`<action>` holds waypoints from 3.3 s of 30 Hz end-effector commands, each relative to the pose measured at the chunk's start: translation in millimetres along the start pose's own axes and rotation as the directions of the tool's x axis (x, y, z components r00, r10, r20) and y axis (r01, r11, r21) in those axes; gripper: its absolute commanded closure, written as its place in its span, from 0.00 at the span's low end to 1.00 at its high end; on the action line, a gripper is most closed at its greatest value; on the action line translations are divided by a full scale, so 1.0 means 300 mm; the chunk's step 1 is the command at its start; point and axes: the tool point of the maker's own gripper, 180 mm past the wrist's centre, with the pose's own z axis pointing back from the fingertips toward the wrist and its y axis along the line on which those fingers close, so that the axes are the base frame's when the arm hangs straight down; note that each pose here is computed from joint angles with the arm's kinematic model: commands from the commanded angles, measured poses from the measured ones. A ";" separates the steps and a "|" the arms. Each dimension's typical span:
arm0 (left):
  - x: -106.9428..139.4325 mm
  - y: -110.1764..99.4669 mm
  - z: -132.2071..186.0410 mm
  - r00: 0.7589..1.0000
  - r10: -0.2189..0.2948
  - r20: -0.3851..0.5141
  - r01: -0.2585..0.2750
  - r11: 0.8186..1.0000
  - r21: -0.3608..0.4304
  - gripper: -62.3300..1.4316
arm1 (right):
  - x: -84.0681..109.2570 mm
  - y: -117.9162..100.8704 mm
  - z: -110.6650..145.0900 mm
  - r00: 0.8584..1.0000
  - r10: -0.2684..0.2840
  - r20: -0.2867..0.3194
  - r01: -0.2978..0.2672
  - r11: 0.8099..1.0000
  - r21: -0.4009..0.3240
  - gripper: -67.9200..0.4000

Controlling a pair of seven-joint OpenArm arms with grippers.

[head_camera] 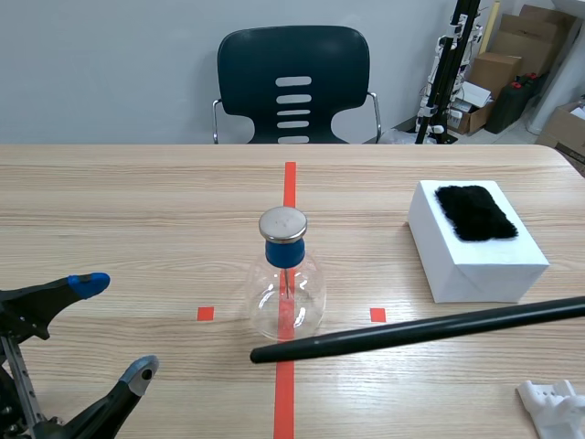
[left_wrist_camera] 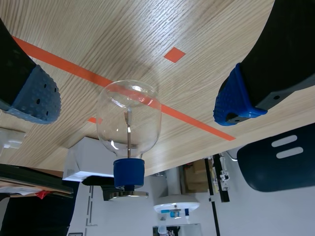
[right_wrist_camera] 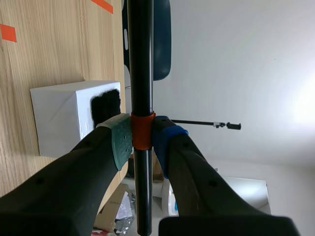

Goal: Do the electroscope experiment. pick up the black charging rod

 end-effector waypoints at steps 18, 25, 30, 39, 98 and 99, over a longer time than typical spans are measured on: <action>0.022 0.003 -0.010 0.999 -0.001 0.033 0.001 1.000 0.000 0.00 | 0.004 -0.039 -0.008 1.000 0.010 0.008 -0.010 0.999 -0.041 0.98; 0.022 0.003 -0.010 0.999 -0.001 0.033 0.001 1.000 0.000 0.00 | 0.001 -0.047 -0.008 1.000 -0.002 0.003 0.003 0.999 -0.055 0.98; 0.022 0.003 -0.010 0.999 -0.001 0.033 0.001 1.000 0.000 0.00 | 0.000 -0.047 -0.008 1.000 -0.002 0.002 0.003 0.999 -0.055 0.98; 0.022 0.003 -0.010 0.999 -0.001 0.033 0.001 1.000 0.000 0.00 | 0.001 -0.047 -0.008 1.000 -0.002 0.003 0.002 0.999 -0.054 0.99; 0.022 0.003 -0.010 0.999 -0.001 0.033 0.001 1.000 0.000 0.00 | 0.005 -0.047 -0.008 1.000 -0.002 0.010 0.002 0.999 -0.054 0.99; 0.022 0.003 -0.010 0.999 -0.001 0.033 0.001 1.000 0.000 0.00 | 0.005 -0.047 -0.008 1.000 -0.002 0.010 0.002 0.999 -0.054 0.99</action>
